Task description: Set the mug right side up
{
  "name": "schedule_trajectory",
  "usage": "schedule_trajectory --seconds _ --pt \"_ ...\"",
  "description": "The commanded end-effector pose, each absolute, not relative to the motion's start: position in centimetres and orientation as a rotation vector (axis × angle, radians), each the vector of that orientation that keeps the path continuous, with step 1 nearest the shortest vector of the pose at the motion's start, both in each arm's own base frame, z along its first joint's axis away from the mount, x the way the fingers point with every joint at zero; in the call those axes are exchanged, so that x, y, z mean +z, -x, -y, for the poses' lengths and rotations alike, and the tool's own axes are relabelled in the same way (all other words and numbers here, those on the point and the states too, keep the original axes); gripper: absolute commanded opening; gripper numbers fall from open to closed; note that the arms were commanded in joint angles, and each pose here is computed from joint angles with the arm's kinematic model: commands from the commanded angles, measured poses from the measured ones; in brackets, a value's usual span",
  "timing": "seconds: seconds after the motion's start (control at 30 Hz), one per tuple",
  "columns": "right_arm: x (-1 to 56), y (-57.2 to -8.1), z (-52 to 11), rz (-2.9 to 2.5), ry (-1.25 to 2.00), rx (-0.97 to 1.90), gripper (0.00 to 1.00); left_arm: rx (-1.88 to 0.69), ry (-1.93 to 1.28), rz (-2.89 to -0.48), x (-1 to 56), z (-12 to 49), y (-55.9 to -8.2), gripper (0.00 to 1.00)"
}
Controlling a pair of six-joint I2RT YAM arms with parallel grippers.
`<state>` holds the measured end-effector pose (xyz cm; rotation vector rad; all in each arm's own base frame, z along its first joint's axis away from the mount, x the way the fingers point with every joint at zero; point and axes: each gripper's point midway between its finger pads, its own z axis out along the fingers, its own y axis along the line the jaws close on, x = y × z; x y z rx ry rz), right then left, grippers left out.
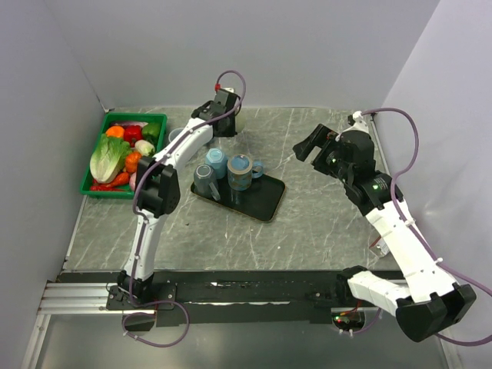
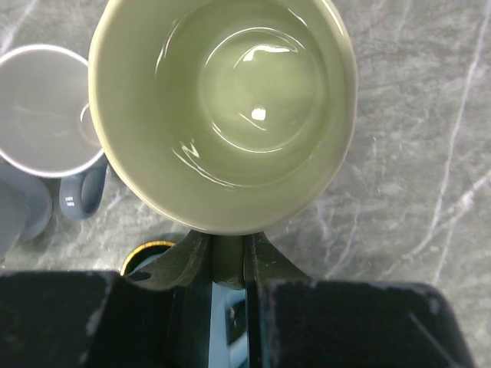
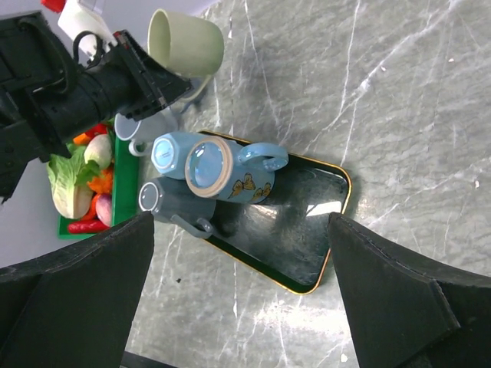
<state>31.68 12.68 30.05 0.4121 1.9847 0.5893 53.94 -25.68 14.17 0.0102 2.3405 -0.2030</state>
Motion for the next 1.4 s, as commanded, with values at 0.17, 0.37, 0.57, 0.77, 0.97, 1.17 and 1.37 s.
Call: schedule_trajectory --seconds 0.17,0.37,0.57,0.77,0.97,1.17,1.37 --pt "29.2 -32.3 -12.9 -2.018 -0.413 0.596 1.0 -0.129 -0.039 -2.223 16.7 26.3 -55.9 0.01" --pt "29.0 -32.6 -13.1 -2.026 -0.415 0.596 1.0 -0.131 -0.062 -2.259 15.3 26.5 -55.7 0.01" --pt "29.3 -32.6 -13.0 -2.018 -0.421 0.596 1.0 -0.126 -0.072 -2.291 13.6 26.6 -55.5 0.01" --pt "29.4 -32.6 -12.6 -2.009 -0.431 0.589 1.0 -0.134 -0.094 -2.302 12.4 26.9 -55.7 0.13" --pt "29.1 -32.4 -12.5 -2.018 -0.441 0.588 1.0 -0.129 -0.107 -2.307 11.7 27.0 -55.8 0.29" --pt "29.2 -32.4 -12.5 -2.017 -0.439 0.593 1.0 -0.139 -0.108 -2.3 11.6 27.2 -56.1 0.32" --pt "29.0 -32.4 -12.4 -2.021 -0.44 0.589 1.0 -0.158 -0.097 -2.277 12.6 27.4 -56.3 0.54"
